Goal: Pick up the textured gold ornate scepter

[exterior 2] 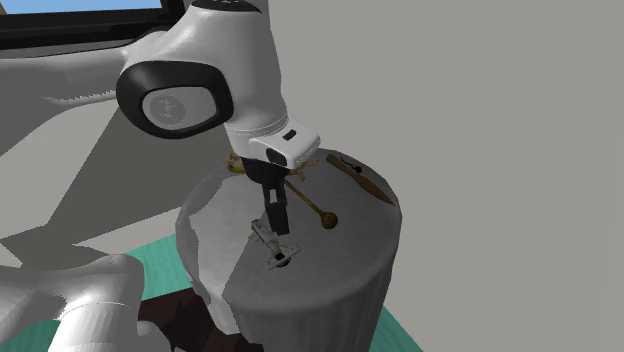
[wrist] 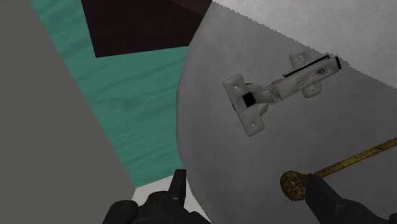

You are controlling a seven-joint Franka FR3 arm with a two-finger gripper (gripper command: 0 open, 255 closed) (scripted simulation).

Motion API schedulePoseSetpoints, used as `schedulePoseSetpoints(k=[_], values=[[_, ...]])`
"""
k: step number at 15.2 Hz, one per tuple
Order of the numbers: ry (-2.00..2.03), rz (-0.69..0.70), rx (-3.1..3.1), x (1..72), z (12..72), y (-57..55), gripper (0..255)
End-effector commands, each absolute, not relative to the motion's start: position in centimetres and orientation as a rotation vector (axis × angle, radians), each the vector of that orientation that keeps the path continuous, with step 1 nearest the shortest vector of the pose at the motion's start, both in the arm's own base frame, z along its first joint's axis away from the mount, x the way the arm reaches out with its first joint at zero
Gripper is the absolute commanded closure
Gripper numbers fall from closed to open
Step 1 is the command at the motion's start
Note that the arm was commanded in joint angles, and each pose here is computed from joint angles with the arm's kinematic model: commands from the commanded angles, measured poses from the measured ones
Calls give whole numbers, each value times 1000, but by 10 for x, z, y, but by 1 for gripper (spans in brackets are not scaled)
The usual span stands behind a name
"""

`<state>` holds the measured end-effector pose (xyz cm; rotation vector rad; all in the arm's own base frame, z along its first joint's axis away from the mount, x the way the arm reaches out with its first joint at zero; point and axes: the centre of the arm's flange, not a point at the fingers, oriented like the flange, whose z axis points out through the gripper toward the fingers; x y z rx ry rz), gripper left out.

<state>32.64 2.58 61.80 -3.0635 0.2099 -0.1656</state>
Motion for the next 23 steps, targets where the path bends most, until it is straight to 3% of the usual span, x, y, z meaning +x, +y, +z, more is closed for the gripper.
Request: schedulePoseSetpoints(k=[1,12,23], values=[[210,-166,-3063,326,618,26,0],[1003,-131,-2964,351,550,163,0],[1758,-87,-2659,436,477,269,0]])
